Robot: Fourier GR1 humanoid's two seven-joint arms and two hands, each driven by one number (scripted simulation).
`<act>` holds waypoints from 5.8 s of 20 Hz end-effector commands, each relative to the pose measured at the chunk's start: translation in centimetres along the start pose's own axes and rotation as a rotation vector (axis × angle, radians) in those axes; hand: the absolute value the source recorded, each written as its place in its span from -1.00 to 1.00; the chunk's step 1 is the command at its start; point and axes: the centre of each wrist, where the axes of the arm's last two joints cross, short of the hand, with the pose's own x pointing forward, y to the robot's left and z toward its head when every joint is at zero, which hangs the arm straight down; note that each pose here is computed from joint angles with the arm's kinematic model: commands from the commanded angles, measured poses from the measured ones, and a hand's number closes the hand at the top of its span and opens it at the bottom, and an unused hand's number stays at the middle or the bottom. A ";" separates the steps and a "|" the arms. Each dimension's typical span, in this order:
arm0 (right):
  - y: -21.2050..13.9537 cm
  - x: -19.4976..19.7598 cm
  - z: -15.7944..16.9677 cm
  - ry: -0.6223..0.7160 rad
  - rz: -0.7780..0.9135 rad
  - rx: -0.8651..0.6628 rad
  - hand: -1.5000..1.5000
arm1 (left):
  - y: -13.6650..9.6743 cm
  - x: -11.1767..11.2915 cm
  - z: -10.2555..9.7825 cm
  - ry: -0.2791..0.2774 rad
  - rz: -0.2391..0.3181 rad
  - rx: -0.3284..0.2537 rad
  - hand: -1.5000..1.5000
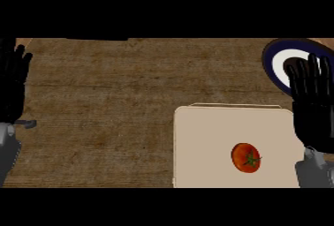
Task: Pick the tomato from the tray and place it in the plate
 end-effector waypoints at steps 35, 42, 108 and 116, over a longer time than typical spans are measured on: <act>-6.7 0.5 15.5 0.139 0.845 0.245 -1.00 | -0.7 -9.5 4.1 0.286 -0.097 -0.260 0.00; -3.1 -1.2 13.7 0.211 1.021 0.255 -1.00 | -3.1 -11.0 4.1 0.280 -0.091 -0.242 0.00; 0.9 4.2 -14.7 0.179 1.188 -0.321 1.00 | -1.9 -11.5 4.2 0.289 -0.085 -0.261 0.00; -8.0 5.4 -16.7 0.260 1.111 -0.464 1.00 | -3.3 -11.2 4.2 0.265 -0.083 -0.249 0.00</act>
